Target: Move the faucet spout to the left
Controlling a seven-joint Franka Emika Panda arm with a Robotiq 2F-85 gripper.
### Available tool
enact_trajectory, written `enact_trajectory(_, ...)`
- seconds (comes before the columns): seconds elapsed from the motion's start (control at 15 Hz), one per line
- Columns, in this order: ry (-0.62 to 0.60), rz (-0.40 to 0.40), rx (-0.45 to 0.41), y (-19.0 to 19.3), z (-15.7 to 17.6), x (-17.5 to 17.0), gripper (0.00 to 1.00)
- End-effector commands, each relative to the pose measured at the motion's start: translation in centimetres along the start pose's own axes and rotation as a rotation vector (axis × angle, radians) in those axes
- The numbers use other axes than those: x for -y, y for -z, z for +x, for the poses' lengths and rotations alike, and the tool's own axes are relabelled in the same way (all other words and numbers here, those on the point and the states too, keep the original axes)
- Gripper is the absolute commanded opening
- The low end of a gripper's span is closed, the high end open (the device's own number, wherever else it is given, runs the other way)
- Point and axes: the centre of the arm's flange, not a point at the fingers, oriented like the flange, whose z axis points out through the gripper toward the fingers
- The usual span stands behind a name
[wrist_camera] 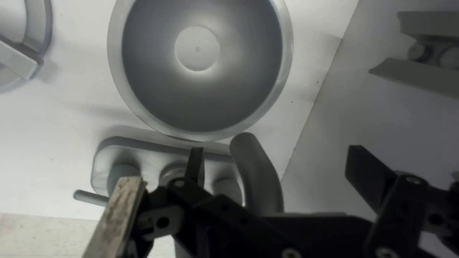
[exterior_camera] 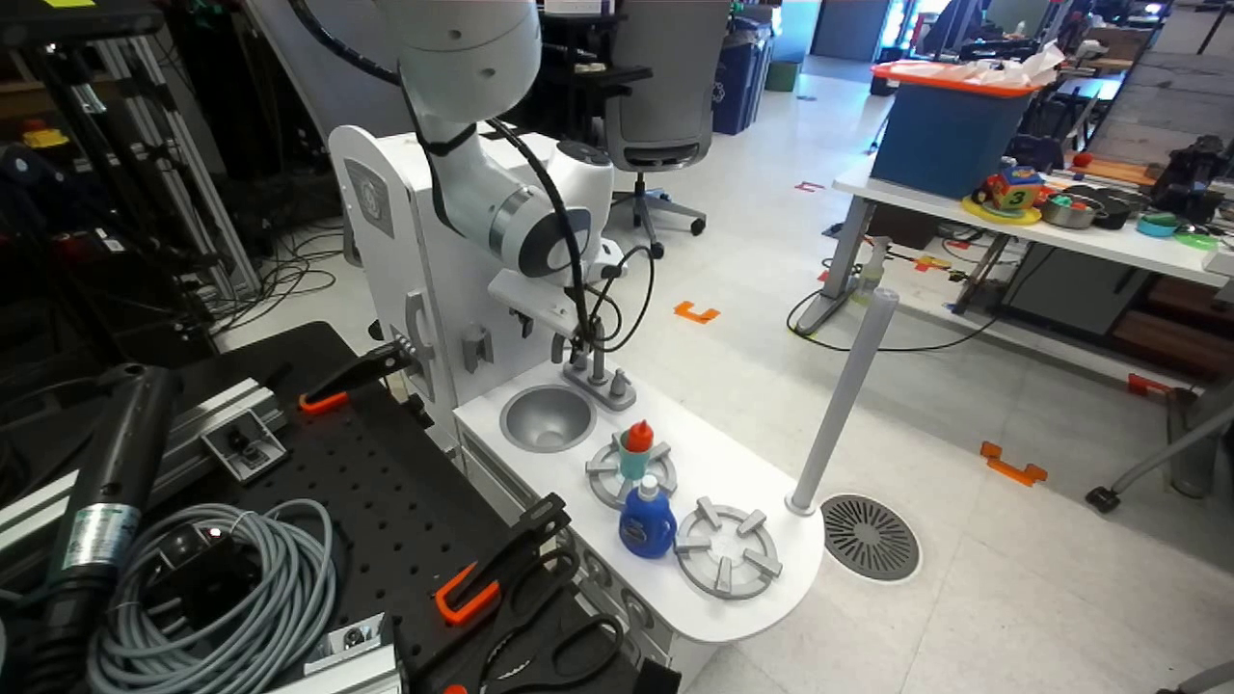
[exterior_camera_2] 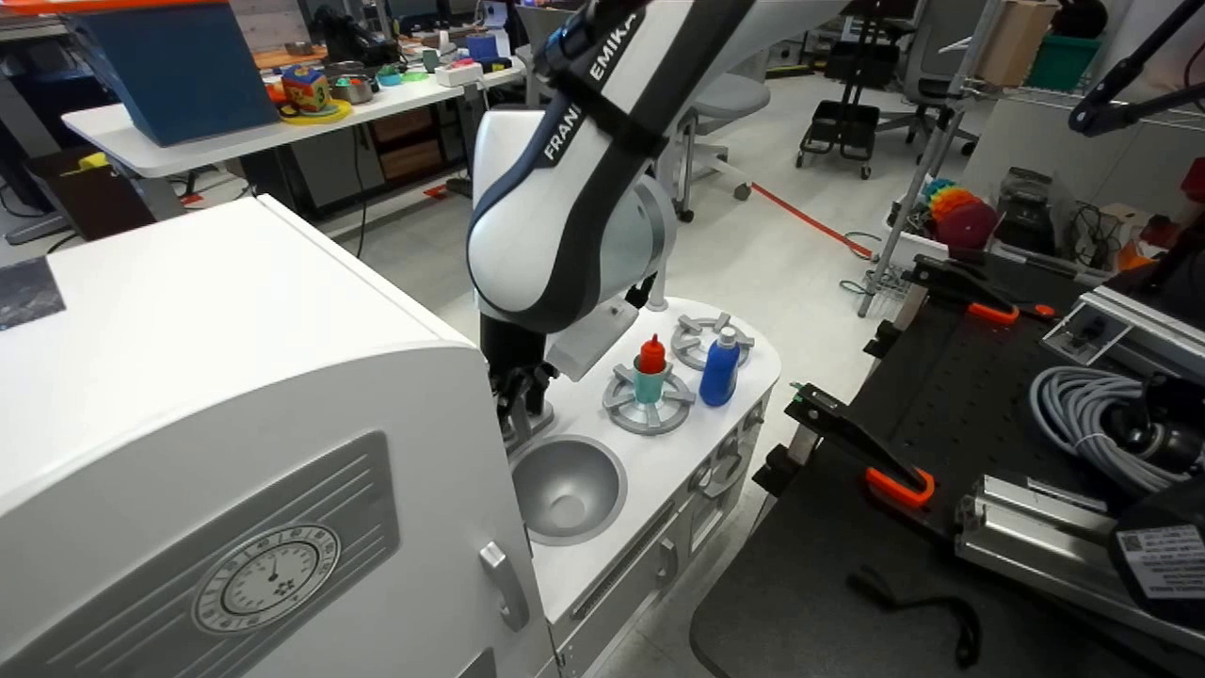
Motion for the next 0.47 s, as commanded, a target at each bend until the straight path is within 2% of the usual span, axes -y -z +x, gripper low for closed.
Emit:
enact_trajectory(0.0,-0.168,-0.052,0.090,3.0,-3.2,0.0,1.00)
enact_trajectory(0.2,-0.262,-0.098,0.212,5.9,-5.6,-0.5,1.00)
enact_trajectory(0.27,-0.209,-0.070,0.140,2.0,-3.5,-1.4,1.00)
enact_trajectory(0.4,-0.243,-0.092,0.182,3.8,-4.4,-1.5,1.00)
